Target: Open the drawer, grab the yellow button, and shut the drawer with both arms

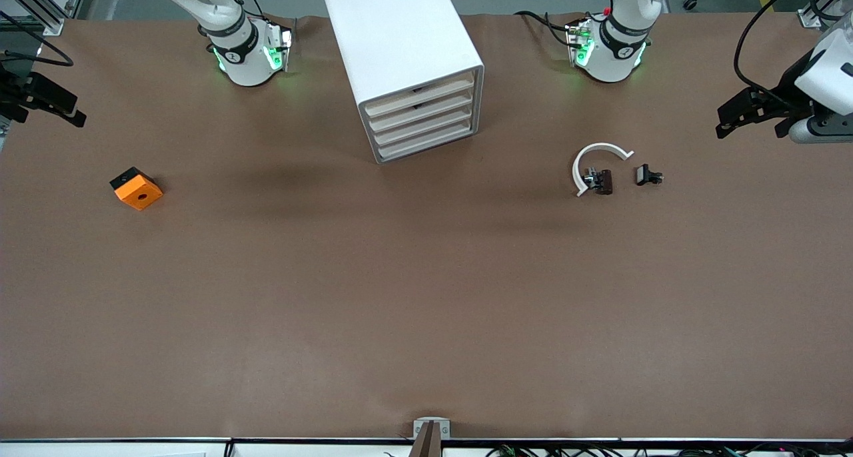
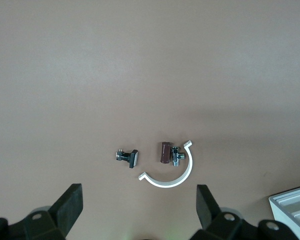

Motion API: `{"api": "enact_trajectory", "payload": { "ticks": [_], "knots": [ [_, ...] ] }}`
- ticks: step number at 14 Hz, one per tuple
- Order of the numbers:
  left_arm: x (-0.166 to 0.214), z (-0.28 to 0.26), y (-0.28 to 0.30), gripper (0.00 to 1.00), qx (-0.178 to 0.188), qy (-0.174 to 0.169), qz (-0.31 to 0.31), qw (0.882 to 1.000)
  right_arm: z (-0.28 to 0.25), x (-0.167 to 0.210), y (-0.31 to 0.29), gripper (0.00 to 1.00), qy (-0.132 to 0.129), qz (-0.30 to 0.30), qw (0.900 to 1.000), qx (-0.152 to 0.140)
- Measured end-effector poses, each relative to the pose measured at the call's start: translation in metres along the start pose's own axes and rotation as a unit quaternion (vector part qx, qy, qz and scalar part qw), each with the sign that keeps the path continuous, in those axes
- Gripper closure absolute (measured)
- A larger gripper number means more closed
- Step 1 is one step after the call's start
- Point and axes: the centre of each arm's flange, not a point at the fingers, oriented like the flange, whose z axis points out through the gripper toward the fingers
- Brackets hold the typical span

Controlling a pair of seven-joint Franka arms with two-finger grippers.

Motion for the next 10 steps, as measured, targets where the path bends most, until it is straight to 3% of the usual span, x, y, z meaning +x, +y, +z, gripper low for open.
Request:
{"api": "enact_trajectory", "payload": {
  "ticks": [10],
  "knots": [
    [0.0034,0.0073,-0.0005,0.00,0.000,-0.008,-0.001,1.000,-0.0011,0.0003,0.0009,0.00,0.002,0.001,1.000,0.000]
  ]
}}
